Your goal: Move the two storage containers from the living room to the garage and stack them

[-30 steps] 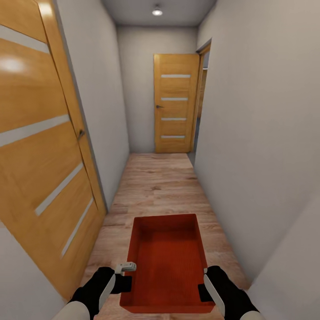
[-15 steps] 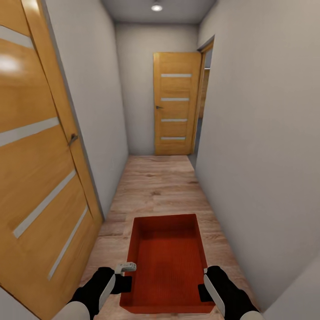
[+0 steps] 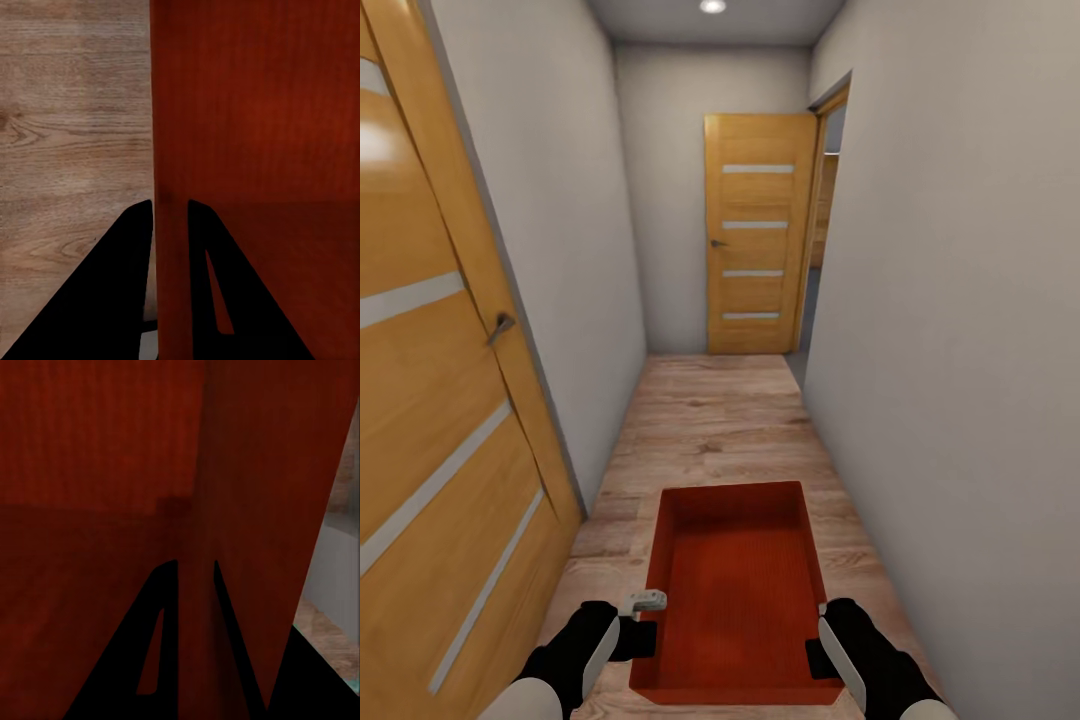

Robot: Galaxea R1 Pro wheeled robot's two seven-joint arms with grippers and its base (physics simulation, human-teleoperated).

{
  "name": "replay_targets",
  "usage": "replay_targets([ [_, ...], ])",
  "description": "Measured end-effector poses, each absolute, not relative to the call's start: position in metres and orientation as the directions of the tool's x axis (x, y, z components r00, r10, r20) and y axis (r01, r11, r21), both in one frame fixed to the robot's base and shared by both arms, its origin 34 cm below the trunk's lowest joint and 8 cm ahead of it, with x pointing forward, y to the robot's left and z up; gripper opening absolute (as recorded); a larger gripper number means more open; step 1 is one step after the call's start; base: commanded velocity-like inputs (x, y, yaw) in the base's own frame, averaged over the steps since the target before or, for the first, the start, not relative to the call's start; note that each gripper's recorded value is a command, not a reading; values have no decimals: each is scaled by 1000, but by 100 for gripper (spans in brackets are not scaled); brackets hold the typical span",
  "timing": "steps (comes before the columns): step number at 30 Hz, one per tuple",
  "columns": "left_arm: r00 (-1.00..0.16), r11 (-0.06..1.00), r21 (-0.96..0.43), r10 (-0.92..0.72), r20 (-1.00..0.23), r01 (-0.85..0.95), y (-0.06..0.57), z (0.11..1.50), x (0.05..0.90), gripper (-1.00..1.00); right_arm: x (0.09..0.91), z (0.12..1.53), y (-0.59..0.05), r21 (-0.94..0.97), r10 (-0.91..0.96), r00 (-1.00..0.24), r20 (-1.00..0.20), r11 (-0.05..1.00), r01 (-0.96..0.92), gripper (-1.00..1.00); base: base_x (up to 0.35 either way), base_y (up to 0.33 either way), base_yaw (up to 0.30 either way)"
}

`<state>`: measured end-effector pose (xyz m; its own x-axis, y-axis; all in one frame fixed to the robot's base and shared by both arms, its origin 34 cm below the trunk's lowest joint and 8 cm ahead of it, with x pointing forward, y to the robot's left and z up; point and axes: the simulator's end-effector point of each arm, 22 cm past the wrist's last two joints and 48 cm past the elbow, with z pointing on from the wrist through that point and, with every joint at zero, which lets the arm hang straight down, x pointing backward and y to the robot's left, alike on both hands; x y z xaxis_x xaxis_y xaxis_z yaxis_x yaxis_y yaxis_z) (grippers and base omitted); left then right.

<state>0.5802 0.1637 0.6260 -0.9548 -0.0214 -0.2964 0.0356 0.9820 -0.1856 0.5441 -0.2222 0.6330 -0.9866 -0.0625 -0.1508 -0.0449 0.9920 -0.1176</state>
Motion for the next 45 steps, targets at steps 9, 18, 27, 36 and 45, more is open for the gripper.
replay_targets([
  [9,-955,982,-186,-21,-297,36,164,626,580,-100,544,633,-222,-118,-62,-987,-151,992,-45,-100,333,0,0],
  [18,-955,982,-186,-22,-297,35,164,626,580,-100,544,633,-222,-118,-63,-986,-151,992,-45,-100,333,0,0],
  [27,-954,982,-187,-23,-297,35,163,626,581,-100,545,634,-223,-119,-63,-986,-152,992,-45,-100,333,0,0],
  [36,-954,982,-187,-23,-297,35,163,626,581,-100,545,634,-223,-119,-63,-986,-152,992,-45,-100,333,0,0],
  [45,-954,982,-187,-23,-298,35,163,626,581,-100,545,634,-223,-119,-63,-986,-153,992,-45,-100,333,0,0],
])
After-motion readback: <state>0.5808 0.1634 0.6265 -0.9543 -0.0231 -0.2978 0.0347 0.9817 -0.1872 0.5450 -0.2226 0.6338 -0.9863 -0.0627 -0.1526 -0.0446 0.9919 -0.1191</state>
